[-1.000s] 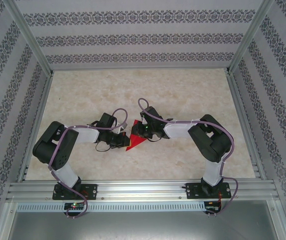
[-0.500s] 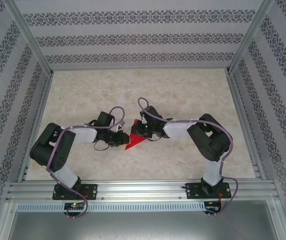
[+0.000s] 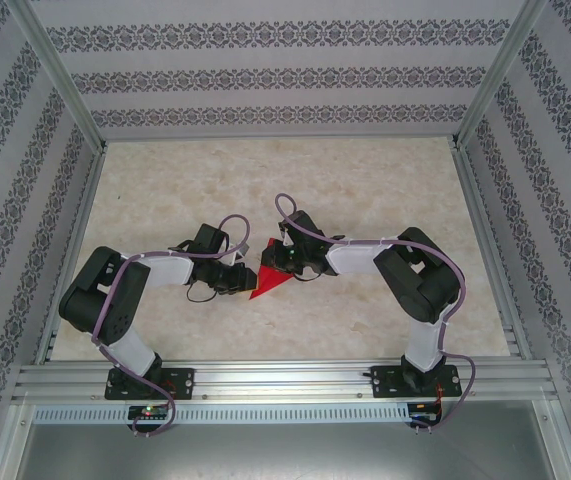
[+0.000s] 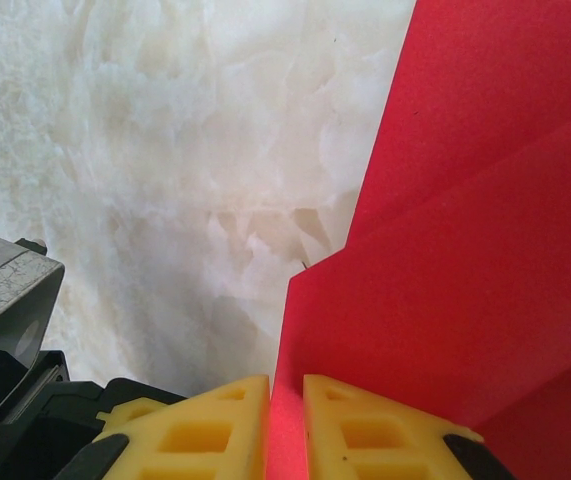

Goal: Fold a paper plane with a square sheet of paper (pick it up from the middle)
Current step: Fourth fold the wing at the center of the table.

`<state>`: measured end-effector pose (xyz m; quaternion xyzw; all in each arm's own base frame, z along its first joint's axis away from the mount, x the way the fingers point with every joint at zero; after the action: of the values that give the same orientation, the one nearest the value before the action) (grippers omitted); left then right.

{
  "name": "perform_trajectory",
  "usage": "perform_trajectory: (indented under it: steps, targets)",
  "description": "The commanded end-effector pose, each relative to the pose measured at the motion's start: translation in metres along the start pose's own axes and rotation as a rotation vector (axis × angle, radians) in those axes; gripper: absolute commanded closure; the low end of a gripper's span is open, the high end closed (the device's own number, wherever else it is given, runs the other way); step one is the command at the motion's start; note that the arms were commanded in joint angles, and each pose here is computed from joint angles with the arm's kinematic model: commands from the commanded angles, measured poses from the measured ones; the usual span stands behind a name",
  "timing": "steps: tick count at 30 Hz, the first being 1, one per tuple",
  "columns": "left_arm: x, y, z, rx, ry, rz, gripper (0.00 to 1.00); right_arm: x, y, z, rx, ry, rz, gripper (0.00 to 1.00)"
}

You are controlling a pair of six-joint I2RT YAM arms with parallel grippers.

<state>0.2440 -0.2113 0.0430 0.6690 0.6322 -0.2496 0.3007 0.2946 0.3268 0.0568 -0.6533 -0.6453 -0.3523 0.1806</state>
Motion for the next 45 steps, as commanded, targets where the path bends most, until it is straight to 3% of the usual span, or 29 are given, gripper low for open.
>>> perform_trajectory:
  steps: [1, 6, 14, 21, 27, 45]
  targets:
    - [0.004, -0.001, 0.001, 0.011, 0.041, 0.023, 0.81, 0.006, 0.010, 0.001, -0.015, 0.021, -0.011, 0.82]
    - [0.005, 0.001, 0.001, 0.010, 0.053, 0.026, 0.89, 0.004, 0.010, 0.001, -0.013, 0.016, -0.009, 0.82]
    - [0.005, 0.000, 0.002, 0.009, 0.044, 0.019, 0.93, 0.005, 0.012, 0.001, -0.014, 0.022, -0.009, 0.82]
    - [-0.003, 0.007, -0.009, -0.048, 0.061, 0.069, 0.75, 0.006, 0.013, 0.000, -0.013, 0.021, -0.011, 0.82]
    - [-0.008, 0.009, -0.007, -0.050, 0.070, 0.117, 0.67, 0.008, 0.013, 0.000, -0.016, 0.026, -0.011, 0.82]
    - [-0.007, 0.012, -0.006, -0.075, 0.165, 0.189, 0.63, 0.020, 0.020, -0.010, -0.040, 0.048, -0.027, 0.81]
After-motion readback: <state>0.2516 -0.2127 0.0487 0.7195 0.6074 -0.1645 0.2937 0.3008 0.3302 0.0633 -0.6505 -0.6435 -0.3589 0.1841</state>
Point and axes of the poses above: each hand's point on the last joint's axis, 136 mm out from that joint toward the fingers, its own z axis out along the fingers, its own x axis along the line the jaws close on, y = z × x, the point moved 3 cm from there along -z, back along the fingers, and after that the axes turned 1 degree about -z, right-handed, at the moved point
